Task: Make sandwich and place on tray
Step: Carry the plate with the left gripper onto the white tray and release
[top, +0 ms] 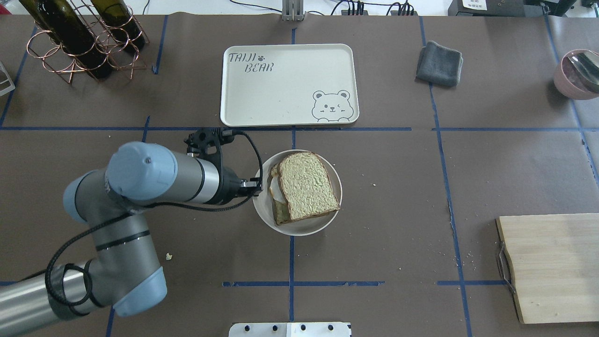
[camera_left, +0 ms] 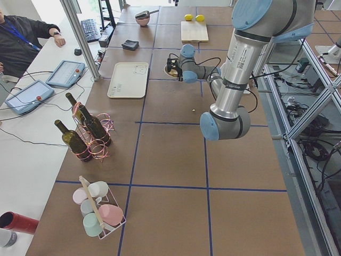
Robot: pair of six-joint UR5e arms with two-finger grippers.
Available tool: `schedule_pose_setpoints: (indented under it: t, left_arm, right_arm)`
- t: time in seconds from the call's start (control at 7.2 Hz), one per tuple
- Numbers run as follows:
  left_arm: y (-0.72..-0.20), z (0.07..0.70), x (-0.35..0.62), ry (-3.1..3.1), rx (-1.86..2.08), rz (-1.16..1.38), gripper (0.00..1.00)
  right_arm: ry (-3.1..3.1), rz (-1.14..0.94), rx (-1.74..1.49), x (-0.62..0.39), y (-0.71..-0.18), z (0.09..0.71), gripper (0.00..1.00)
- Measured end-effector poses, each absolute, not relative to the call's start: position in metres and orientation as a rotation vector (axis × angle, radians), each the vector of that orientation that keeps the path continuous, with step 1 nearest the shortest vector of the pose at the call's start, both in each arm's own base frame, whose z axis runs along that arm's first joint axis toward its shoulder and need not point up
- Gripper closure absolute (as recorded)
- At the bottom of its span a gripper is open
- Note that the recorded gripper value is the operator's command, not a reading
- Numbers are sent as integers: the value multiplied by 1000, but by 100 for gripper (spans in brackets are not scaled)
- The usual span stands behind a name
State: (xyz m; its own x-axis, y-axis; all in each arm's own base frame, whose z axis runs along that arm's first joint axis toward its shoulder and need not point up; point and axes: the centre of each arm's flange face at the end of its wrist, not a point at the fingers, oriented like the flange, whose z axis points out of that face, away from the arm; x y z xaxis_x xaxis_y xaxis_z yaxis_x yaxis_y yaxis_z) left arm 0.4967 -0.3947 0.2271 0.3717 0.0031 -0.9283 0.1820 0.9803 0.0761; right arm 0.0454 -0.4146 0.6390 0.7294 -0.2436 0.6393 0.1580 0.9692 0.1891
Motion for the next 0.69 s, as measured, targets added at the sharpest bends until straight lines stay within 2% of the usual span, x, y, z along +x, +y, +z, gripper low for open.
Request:
schedule_pose_setpoints:
  t: [0.69]
  left_arm:
    - [-661,200,484,1083,263,-62,100]
  right_arm:
    - [-719,-223,128,46,-414,637,0]
